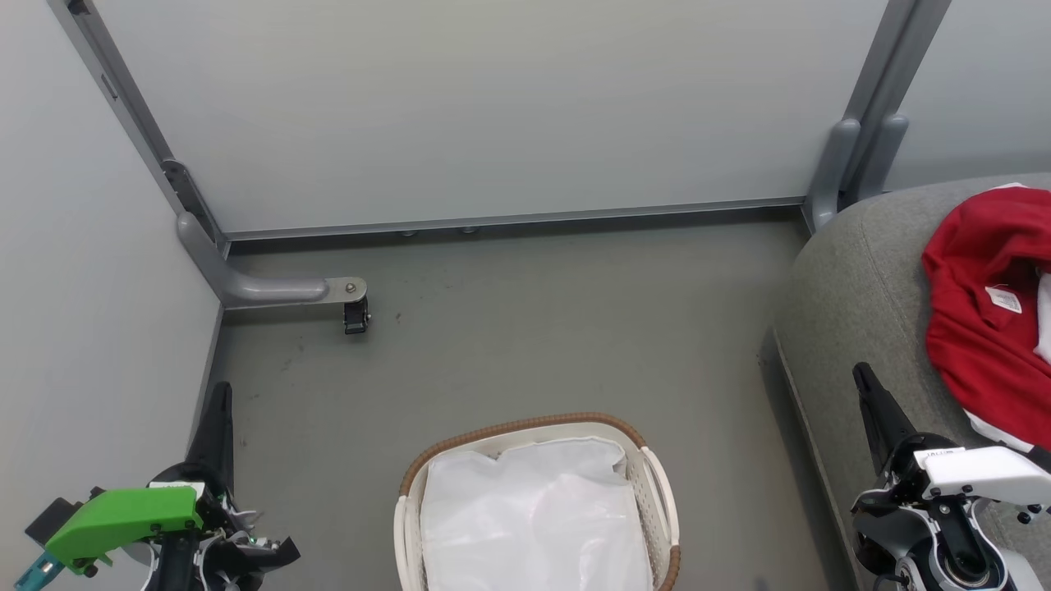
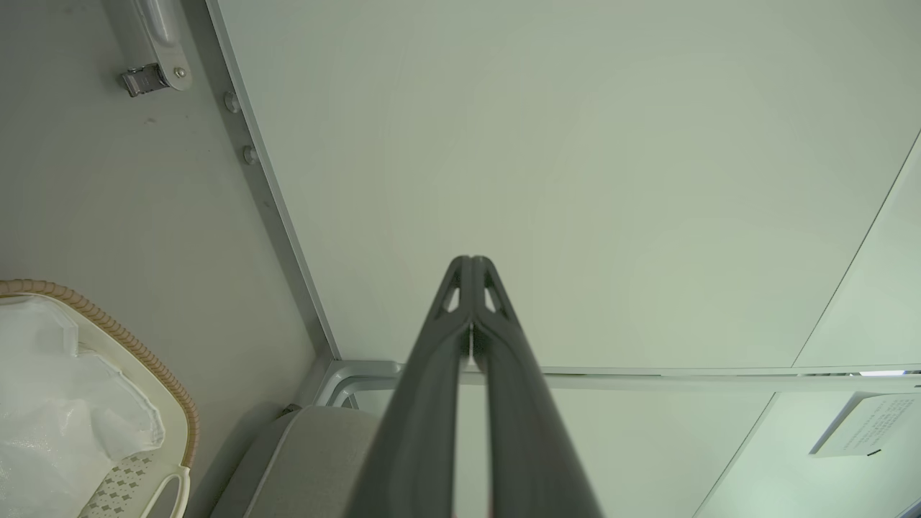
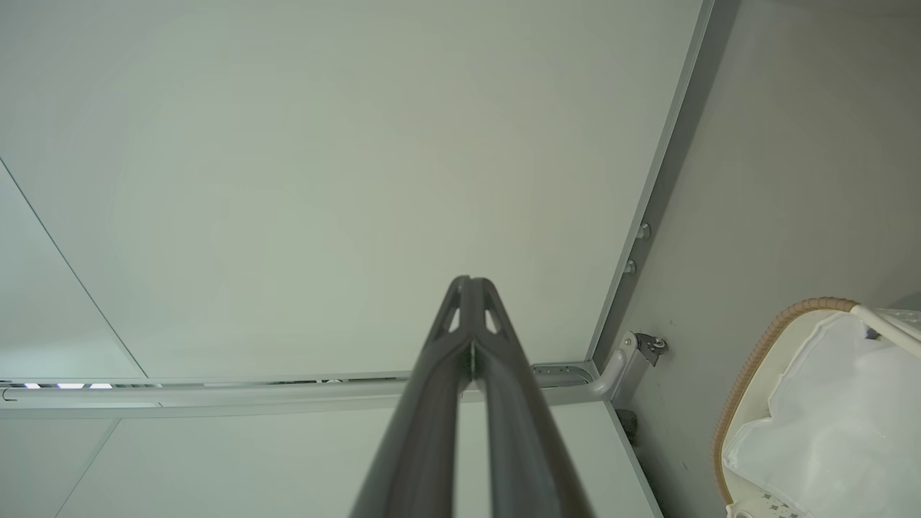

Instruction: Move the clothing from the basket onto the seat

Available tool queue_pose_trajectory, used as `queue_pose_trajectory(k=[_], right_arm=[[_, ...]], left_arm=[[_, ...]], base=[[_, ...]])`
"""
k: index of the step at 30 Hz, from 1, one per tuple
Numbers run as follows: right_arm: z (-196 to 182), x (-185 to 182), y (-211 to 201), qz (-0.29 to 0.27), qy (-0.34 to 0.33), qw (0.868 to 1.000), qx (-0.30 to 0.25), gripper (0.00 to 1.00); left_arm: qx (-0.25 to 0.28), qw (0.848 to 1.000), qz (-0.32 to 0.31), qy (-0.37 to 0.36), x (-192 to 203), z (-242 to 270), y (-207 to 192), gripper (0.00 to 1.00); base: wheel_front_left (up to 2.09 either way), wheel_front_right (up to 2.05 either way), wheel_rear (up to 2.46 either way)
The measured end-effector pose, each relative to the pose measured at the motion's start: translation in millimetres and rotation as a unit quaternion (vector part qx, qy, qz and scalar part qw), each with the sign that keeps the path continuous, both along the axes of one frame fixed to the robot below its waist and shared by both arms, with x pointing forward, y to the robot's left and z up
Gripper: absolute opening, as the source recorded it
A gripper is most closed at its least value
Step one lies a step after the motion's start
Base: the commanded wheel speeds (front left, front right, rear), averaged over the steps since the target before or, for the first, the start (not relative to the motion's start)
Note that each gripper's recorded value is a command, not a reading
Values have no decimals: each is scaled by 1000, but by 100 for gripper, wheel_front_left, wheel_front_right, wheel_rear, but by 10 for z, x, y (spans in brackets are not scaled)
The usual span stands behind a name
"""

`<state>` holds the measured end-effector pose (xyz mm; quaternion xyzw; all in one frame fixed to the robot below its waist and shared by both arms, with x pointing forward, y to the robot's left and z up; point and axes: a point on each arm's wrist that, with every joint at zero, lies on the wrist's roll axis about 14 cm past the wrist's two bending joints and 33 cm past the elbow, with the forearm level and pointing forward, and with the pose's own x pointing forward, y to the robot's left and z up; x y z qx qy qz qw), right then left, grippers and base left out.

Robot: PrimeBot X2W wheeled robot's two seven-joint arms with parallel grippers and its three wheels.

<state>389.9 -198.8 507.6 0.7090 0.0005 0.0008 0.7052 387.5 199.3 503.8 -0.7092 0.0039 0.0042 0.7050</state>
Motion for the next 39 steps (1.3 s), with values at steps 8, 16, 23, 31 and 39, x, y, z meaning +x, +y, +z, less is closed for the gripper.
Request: queue_pose_trajectory(k=[8,16,23,31,39], right_arm=[[0,0,0,0,0,1000,0,0],[0,0,0,0,0,1000,0,0],[0,0,0,0,0,1000,0,0],[0,0,0,0,0,1000,0,0],[0,0,0,0,0,1000,0,0]], left_arm=[[0,1000,0,0,0,0,0,0],[0,1000,0,0,0,0,1,0],[0,1000,0,0,0,0,1,0],[0,1000,0,0,0,0,1,0],[0,1000,0,0,0,0,0,0]], base=[[0,0,0],[0,0,0],[0,0,0],[0,0,0],[0,0,0]])
